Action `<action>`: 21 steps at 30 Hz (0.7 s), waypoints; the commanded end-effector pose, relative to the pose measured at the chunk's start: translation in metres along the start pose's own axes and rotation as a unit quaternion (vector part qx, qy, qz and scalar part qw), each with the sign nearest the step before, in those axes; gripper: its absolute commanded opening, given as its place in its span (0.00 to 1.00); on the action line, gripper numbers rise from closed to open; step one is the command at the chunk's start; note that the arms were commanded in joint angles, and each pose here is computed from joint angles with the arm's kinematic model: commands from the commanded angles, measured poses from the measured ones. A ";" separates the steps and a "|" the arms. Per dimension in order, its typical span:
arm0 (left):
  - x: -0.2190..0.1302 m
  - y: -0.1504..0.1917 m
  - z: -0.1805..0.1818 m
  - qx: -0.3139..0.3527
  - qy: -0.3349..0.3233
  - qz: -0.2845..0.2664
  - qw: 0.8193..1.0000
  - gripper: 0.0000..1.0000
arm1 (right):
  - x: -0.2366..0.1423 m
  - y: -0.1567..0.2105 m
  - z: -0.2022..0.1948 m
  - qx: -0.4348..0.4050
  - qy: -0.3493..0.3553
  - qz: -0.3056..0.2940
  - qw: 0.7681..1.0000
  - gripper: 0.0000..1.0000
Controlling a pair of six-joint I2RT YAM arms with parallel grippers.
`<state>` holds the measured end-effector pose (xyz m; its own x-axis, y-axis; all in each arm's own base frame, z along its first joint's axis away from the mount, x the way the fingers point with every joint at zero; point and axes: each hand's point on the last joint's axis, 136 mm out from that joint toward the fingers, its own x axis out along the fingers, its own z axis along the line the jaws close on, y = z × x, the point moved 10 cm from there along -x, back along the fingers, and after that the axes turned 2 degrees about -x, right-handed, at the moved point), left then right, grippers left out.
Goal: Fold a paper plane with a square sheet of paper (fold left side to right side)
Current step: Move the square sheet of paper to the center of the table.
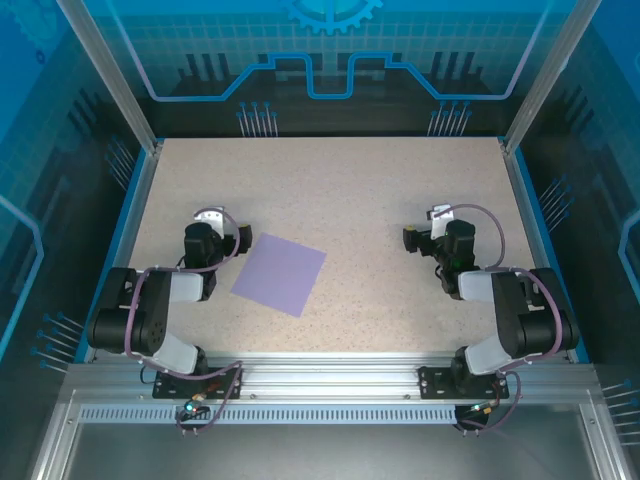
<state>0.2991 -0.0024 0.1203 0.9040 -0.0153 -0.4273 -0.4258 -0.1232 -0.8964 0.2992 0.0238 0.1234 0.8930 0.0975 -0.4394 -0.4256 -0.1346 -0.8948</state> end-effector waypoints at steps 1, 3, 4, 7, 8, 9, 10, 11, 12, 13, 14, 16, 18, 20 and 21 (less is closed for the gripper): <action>0.001 -0.011 -0.001 -0.003 0.010 -0.018 1.000 0.99 | 0.001 -0.010 -0.004 -0.003 0.002 -0.024 1.000 1.00; 0.001 -0.010 -0.001 -0.003 0.010 -0.018 1.000 0.99 | 0.001 -0.010 -0.004 -0.003 0.002 -0.024 1.000 1.00; 0.001 -0.010 -0.001 -0.003 0.010 -0.018 1.000 0.99 | 0.001 -0.011 -0.004 -0.003 0.002 -0.024 1.000 1.00; 0.001 -0.010 -0.001 -0.003 0.010 -0.018 1.000 0.99 | 0.001 -0.010 -0.004 -0.003 0.002 -0.024 1.000 1.00; 0.001 -0.010 -0.001 -0.003 0.010 -0.018 1.000 0.99 | 0.001 -0.010 -0.004 -0.003 0.003 -0.024 1.000 1.00; 0.001 -0.011 -0.001 -0.003 0.010 -0.019 1.000 0.99 | 0.001 -0.011 -0.004 -0.003 0.002 -0.025 1.000 1.00; 0.001 -0.010 -0.001 -0.004 0.010 -0.018 1.000 0.99 | 0.001 -0.010 -0.004 -0.003 0.002 -0.024 1.000 1.00; 0.001 -0.011 -0.001 -0.003 0.010 -0.019 1.000 0.99 | 0.001 -0.010 -0.004 -0.003 0.002 -0.024 1.000 1.00; 0.001 -0.011 -0.001 -0.003 0.011 -0.018 1.000 0.99 | 0.001 -0.010 -0.004 -0.003 0.003 -0.024 1.000 1.00; 0.001 -0.010 -0.001 -0.003 0.011 -0.018 1.000 0.99 | 0.001 -0.010 -0.004 -0.003 0.003 -0.024 1.000 1.00; 0.001 -0.010 -0.001 -0.003 0.010 -0.018 1.000 0.99 | 0.001 -0.010 -0.004 -0.002 0.003 -0.024 1.000 1.00; 0.001 -0.010 -0.001 -0.004 0.011 -0.018 1.000 0.99 | 0.001 -0.010 -0.004 -0.002 0.001 -0.023 1.000 1.00; 0.001 -0.011 -0.001 -0.004 0.012 -0.019 1.000 0.99 | 0.001 -0.011 -0.004 -0.002 0.000 -0.024 1.000 1.00; 0.001 -0.010 -0.001 -0.004 0.012 -0.018 1.000 0.99 | 0.001 -0.010 -0.005 0.000 -0.004 -0.026 1.000 1.00; 0.001 -0.011 -0.001 -0.005 0.009 -0.018 1.000 0.99 | 0.000 -0.012 -0.006 0.001 -0.007 -0.026 1.000 1.00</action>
<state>0.2991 -0.0024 0.1203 0.9040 -0.0153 -0.4273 -0.4258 -0.1232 -0.8964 0.2992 0.0240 0.1234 0.8920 0.1048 -0.4396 -0.4253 -0.1340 -0.8951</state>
